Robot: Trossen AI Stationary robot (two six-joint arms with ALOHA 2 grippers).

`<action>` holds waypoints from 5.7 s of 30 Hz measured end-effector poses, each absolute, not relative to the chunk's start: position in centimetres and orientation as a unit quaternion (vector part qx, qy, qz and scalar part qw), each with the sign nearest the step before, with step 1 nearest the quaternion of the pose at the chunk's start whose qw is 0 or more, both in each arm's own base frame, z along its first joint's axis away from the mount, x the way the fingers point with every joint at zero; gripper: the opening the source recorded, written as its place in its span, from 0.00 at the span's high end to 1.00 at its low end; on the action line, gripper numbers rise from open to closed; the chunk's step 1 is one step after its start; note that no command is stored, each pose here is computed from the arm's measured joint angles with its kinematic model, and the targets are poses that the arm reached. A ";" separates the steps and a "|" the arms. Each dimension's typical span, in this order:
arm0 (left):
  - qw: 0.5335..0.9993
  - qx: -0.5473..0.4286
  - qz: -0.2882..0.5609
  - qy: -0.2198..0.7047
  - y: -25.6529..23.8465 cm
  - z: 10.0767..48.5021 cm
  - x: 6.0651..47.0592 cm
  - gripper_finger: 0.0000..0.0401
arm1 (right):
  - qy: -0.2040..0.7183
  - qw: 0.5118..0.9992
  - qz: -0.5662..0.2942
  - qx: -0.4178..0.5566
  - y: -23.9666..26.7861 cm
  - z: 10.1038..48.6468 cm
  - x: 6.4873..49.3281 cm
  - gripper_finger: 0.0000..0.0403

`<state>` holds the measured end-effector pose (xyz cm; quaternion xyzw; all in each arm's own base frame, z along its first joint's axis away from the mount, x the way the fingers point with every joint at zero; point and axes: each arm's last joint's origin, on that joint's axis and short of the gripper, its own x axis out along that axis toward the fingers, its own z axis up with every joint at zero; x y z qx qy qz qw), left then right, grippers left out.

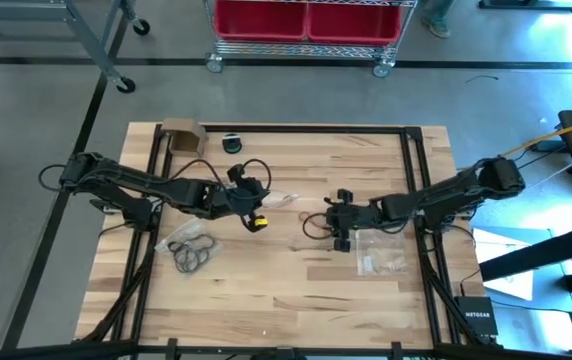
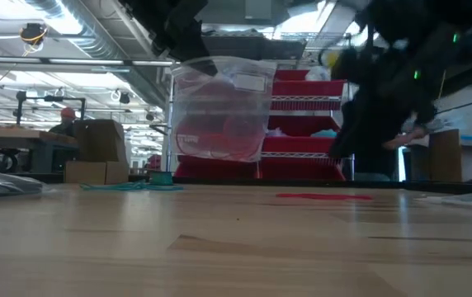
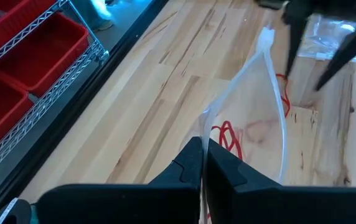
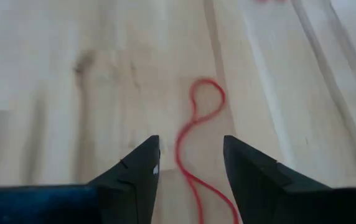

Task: Sort rubber bands
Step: Put the red rubber band into the transparent zip bag

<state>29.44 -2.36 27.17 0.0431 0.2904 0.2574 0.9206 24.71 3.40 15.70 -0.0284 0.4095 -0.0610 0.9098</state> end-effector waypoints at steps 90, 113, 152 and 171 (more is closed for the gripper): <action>0.922 0.017 0.269 0.277 -2.0 27.3 29.6 1.00 | 0.055 0.986 -0.107 -0.113 1.9 29.9 33.8 1.00; 0.922 0.015 0.271 0.277 -1.9 27.3 29.6 1.00 | 0.010 0.993 -0.115 -0.017 1.4 30.9 33.9 1.00; 0.929 0.022 0.262 0.261 -2.3 27.6 29.8 1.00 | 0.102 0.986 -0.126 -0.049 1.2 27.8 35.8 1.00; 0.916 0.028 0.269 0.295 -1.9 27.0 29.4 1.00 | 0.181 0.972 -0.112 -0.095 1.1 28.0 33.9 1.00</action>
